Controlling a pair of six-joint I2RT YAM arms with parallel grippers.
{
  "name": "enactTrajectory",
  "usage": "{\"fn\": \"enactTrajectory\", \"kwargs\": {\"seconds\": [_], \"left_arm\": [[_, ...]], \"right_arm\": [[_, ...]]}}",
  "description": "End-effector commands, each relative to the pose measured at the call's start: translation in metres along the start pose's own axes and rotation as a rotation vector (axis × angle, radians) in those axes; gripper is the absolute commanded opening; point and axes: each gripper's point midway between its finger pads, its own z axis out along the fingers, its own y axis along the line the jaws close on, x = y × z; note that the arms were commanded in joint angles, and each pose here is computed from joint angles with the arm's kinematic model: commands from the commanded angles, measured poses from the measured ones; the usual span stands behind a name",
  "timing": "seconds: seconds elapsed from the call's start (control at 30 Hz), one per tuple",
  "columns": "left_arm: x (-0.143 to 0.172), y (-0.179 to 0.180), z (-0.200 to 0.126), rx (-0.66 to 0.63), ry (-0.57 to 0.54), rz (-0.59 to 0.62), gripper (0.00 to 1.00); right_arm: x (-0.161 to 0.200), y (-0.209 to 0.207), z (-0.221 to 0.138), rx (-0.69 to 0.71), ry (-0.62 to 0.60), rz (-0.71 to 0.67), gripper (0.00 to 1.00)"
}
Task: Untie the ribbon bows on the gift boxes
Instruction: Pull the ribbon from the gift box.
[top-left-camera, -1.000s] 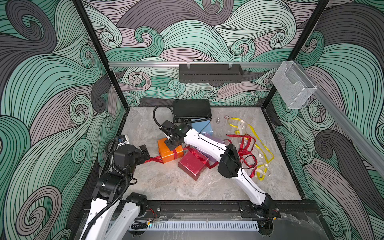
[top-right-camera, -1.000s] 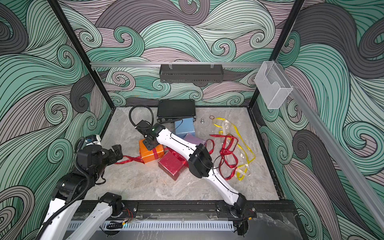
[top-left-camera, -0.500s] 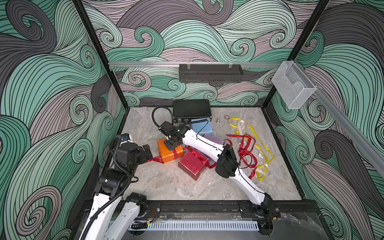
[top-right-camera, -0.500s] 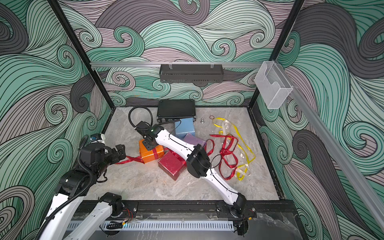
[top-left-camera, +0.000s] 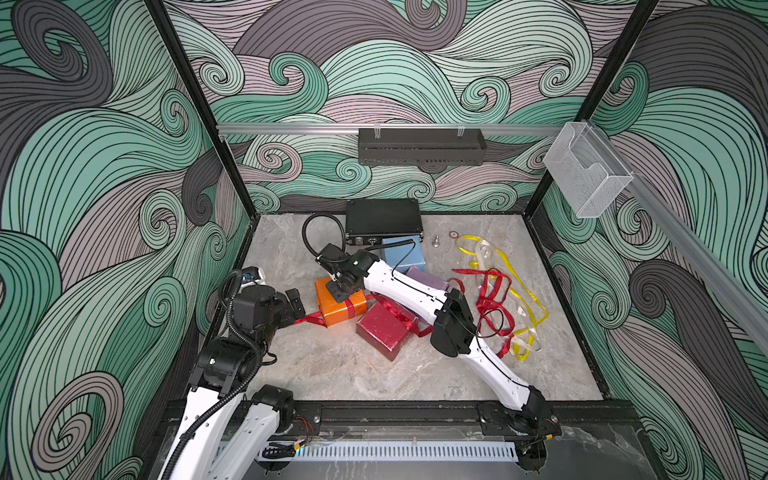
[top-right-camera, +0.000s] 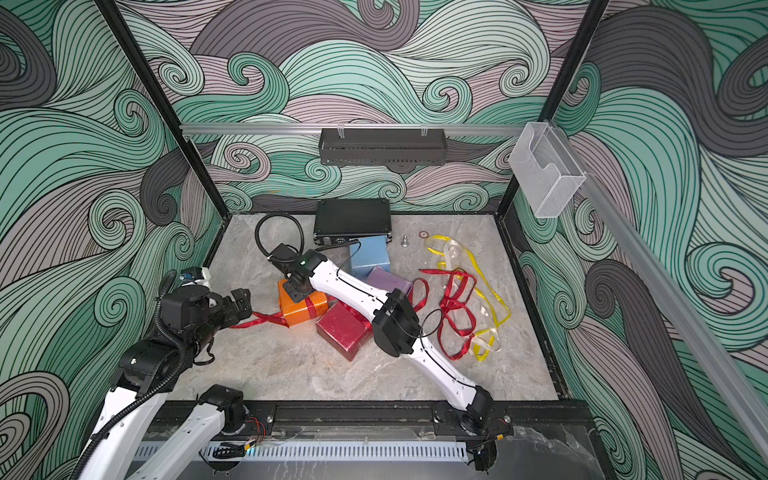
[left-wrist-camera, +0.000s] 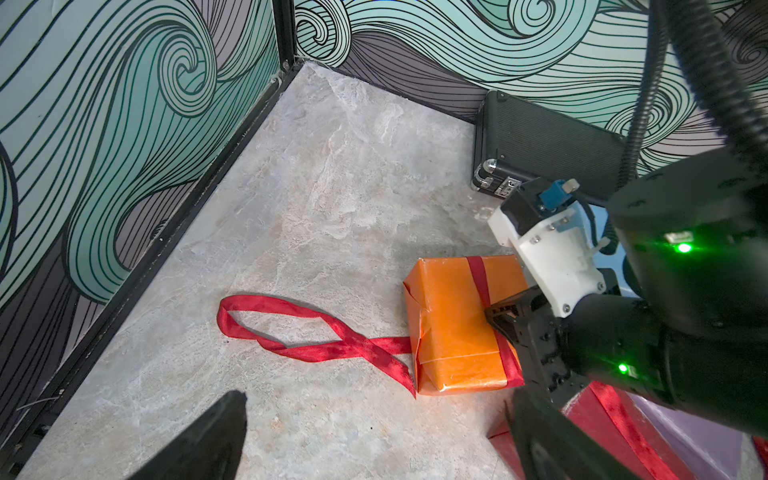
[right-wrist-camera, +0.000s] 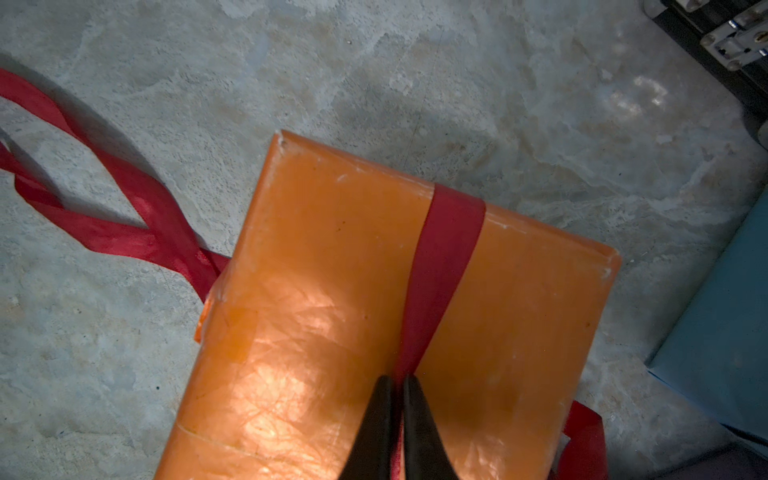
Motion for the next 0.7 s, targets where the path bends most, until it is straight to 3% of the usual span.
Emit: {"fn": "enactTrajectory", "kwargs": {"seconds": [0.0, 0.2, 0.67], "left_arm": [[-0.004, -0.002, -0.004, 0.014, -0.020, -0.002, 0.99], [-0.004, -0.002, -0.005, 0.018, -0.023, -0.003, 0.99], [-0.004, -0.006, -0.008, 0.053, -0.032, -0.007, 0.99]], "right_arm": [[0.030, -0.007, 0.021, 0.026, 0.111, -0.013, 0.02], [0.012, -0.004, -0.007, -0.019, 0.052, -0.001, 0.00], [-0.086, -0.010, -0.144, -0.263, -0.319, 0.096, 0.00]]}}
